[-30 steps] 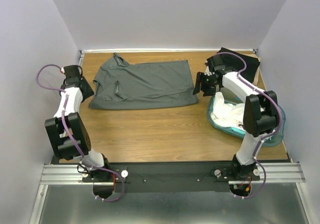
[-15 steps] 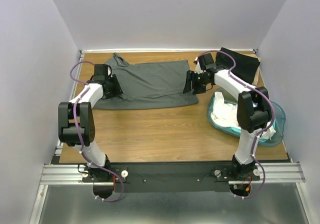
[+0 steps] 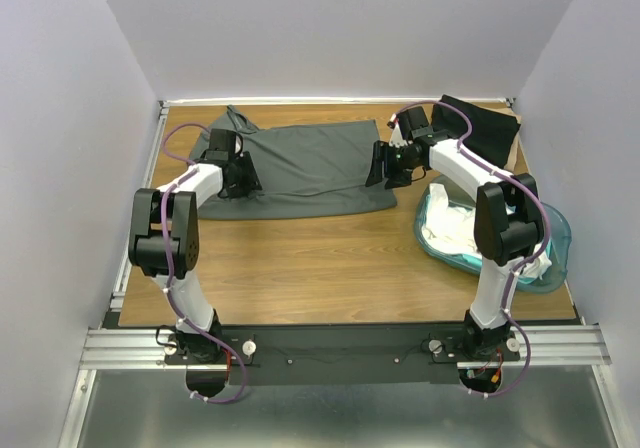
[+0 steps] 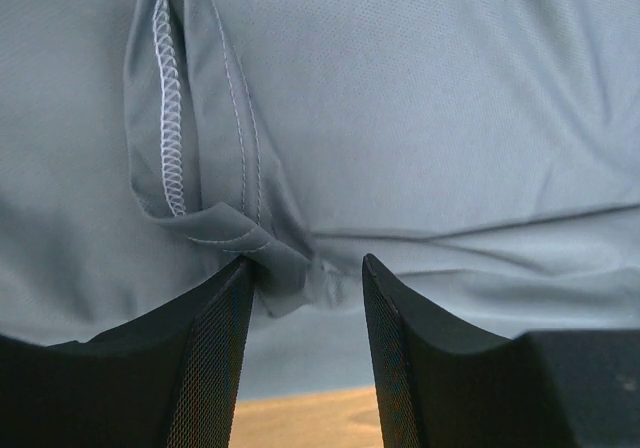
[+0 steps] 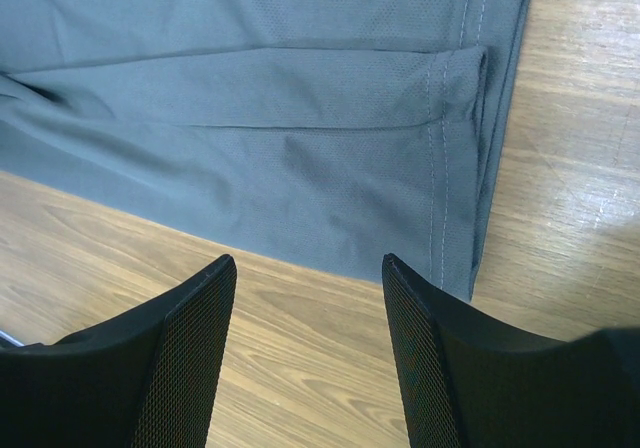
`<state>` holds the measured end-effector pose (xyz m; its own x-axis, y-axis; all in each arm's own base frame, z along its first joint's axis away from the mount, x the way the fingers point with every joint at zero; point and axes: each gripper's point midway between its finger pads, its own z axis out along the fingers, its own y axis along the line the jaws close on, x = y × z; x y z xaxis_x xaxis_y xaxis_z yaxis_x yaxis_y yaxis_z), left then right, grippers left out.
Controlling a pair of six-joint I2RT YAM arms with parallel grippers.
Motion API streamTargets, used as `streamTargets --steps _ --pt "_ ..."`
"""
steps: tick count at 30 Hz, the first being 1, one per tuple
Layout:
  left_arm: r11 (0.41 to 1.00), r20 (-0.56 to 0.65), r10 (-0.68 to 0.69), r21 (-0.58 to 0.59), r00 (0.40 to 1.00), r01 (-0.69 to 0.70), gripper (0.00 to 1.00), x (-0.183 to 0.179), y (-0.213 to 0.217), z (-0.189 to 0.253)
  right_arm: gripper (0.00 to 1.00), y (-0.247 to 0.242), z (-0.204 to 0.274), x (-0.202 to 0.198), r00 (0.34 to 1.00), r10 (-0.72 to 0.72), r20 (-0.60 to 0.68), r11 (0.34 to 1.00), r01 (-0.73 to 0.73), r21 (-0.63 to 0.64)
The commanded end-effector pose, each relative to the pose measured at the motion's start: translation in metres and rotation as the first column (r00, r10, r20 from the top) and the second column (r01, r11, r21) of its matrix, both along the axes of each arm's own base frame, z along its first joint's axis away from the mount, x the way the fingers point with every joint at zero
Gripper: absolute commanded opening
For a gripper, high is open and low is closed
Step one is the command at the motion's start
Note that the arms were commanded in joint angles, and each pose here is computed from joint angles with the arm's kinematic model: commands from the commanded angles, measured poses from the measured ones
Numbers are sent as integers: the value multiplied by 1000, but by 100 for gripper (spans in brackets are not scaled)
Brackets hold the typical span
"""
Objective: Fold and stack the t-shirts
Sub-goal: Fold the tshirt
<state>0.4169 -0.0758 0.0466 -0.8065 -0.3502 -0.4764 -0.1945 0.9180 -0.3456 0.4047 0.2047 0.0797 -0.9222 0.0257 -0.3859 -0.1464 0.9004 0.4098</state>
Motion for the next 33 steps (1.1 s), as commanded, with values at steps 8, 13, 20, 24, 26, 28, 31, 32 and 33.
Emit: streamTargets --steps 8,13,20,24,26,28,31,32,33 --pt "993 50 -85 83 995 81 55 35 -38 3 68 1 -9 -8 1000 8 -26 1000 -7 14" --pt "985 49 -119 129 992 112 55 36 -49 5 68 0 -12 -10 999 2 -36 1000 -2 10" --pt "981 49 -74 181 996 64 55 28 -39 16 68 0 -11 -7 1000 1 -25 1000 -1 8" --pt "982 98 -32 188 995 13 56 25 -28 42 68 1 -9 -5 1000 11 -18 1000 -11 14" --pt "983 116 -2 181 993 -19 56 20 -17 50 68 2 -11 -5 1000 15 -16 1000 -15 13" --pt "980 122 42 190 992 -65 56 13 2 50 68 3 -11 -4 1000 17 -17 1000 -17 18" --pt "973 109 103 196 989 -123 55 1 30 41 68 5 -15 -4 999 28 -19 999 -27 25" --pt "972 100 115 194 988 -133 55 -2 37 37 68 5 -18 -5 999 31 -21 999 -30 25" --pt "973 107 128 181 986 -145 55 -2 43 35 68 5 -20 -5 999 33 -22 999 -32 25"
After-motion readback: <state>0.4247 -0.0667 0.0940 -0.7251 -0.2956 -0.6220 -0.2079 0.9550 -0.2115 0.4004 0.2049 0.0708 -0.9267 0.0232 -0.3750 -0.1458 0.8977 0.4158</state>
